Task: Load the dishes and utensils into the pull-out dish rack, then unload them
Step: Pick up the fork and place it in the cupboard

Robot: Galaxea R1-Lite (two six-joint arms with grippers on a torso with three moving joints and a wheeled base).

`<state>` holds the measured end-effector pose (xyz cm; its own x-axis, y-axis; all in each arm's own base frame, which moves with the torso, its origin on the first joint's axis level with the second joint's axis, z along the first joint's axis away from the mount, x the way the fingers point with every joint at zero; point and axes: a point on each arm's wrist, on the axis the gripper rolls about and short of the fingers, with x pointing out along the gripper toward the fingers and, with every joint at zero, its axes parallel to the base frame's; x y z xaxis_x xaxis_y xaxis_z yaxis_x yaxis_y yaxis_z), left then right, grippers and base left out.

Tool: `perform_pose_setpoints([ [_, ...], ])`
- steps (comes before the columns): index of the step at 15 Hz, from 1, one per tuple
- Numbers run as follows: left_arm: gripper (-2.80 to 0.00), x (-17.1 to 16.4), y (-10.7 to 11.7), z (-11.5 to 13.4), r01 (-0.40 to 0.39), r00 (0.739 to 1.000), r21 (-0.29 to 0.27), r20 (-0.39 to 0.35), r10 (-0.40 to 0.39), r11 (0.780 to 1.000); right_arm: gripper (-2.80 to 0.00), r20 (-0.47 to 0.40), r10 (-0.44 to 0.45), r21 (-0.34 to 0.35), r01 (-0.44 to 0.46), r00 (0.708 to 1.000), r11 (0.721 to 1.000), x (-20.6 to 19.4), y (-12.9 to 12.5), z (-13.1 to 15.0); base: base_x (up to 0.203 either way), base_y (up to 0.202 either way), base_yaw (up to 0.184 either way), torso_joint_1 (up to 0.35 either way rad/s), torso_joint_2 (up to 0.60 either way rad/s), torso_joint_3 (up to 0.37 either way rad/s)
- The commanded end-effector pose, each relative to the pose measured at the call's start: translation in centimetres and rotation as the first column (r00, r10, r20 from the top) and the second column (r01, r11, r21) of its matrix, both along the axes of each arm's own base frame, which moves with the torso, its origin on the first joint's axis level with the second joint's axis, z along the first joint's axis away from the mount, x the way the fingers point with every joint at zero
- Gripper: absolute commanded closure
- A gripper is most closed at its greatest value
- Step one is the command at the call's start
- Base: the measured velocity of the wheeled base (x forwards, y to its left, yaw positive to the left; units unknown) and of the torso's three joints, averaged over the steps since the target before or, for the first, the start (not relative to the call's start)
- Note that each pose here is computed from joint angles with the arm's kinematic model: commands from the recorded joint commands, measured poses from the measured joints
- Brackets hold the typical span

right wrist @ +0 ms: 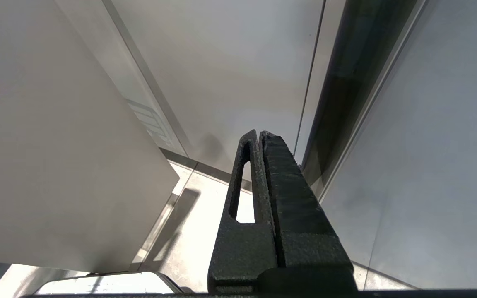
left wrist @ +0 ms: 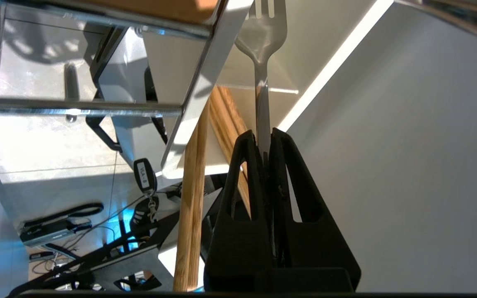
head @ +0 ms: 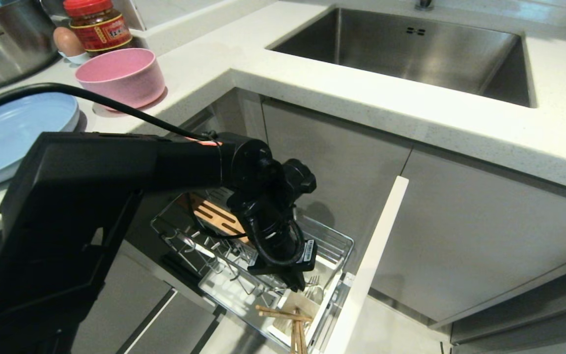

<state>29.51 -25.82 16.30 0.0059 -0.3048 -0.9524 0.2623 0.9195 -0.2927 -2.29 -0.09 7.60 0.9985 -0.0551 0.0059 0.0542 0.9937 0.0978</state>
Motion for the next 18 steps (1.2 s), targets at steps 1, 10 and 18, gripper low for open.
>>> perform_pose_setpoints([
  [1,0.0,0.23,-0.12,-0.48,-0.003,1.0,0.002,-0.011,0.003,1.0,0.0,0.005,0.0,0.0,0.0,1.0,1.0,-0.03,0.0,0.0,0.0,0.0,0.0,0.0,0.0,0.0],
  [10,-2.8,0.4,-0.19,-0.71,-0.002,1.0,0.001,-0.008,0.002,1.0,0.0,0.005,0.0,0.0,0.0,1.0,1.0,-0.03,0.0,0.0,0.0,0.0,0.0,0.0,0.0,0.0],
  [18,-2.8,0.3,-0.1,-0.32,-0.002,1.0,-0.005,0.002,0.002,1.0,0.0,0.005,0.0,0.0,0.0,1.0,1.0,-0.03,0.0,0.0,0.0,0.0,0.0,0.0,0.0,0.0],
])
